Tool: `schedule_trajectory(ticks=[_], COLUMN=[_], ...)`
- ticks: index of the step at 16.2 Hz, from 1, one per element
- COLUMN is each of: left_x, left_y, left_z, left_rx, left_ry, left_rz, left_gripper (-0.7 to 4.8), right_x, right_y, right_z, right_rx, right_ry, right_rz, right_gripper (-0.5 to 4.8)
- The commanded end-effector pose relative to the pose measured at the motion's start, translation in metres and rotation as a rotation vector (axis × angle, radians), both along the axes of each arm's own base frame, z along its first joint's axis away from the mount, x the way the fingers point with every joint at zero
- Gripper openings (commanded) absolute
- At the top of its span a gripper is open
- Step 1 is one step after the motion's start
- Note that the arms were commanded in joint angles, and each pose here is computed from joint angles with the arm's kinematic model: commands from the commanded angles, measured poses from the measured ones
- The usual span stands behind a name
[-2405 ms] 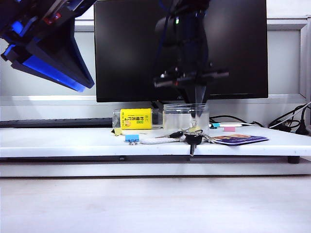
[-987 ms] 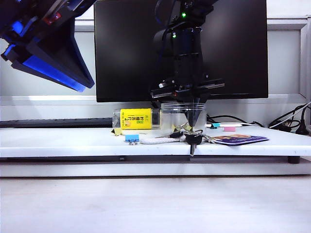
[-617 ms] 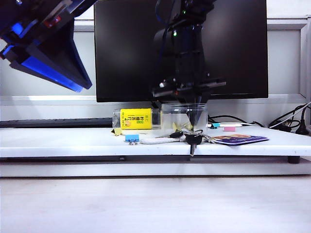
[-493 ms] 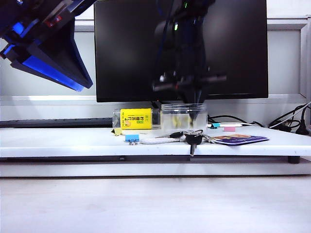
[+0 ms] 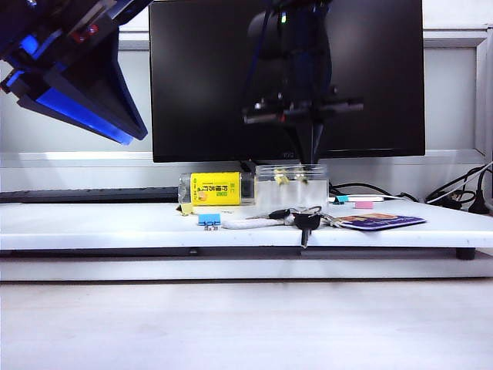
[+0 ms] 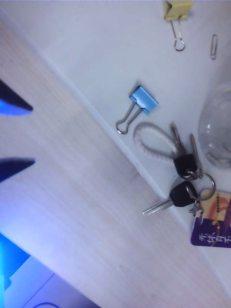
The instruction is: Take the clips out of the round transparent plastic box and place them on the table.
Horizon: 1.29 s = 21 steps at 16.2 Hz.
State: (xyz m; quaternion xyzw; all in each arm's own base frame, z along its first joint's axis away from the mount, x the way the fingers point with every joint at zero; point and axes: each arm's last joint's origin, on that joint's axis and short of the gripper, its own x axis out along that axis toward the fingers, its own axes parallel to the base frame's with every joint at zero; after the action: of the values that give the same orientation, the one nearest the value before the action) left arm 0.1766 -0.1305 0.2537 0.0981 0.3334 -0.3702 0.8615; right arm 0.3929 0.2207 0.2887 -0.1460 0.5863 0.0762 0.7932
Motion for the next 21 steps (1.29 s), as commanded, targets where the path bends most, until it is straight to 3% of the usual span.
schedule_trajectory(ticks=[1, 10, 14, 21], left_x=[0.001, 0.002, 0.002, 0.001], left_y=[-0.001, -0.001, -0.001, -0.001], left_z=[0.003, 0.004, 0.004, 0.003], left_rx=[-0.011, -0.021, -0.020, -0.013], left_ry=[-0.020, -0.034, -0.033, -0.028], left_rz=[-0.003, -0.002, -0.002, 0.001], left_gripper=[1.24, 1.25, 1.25, 1.25], right_x=[-0.010, -0.011, -0.004, 0.017], right_y=[-0.002, -0.003, -0.004, -0.043], right_z=[0.024, 0.043, 0.046, 0.041], right_rx=[0.042, 0.115, 0.081, 0.070], right_ry=[-0.046, -0.131, -0.212, -0.196], right_rz=[0.017, 0.026, 0.038, -0.059], right_gripper=[-0.01, -0.01, -0.01, -0.01])
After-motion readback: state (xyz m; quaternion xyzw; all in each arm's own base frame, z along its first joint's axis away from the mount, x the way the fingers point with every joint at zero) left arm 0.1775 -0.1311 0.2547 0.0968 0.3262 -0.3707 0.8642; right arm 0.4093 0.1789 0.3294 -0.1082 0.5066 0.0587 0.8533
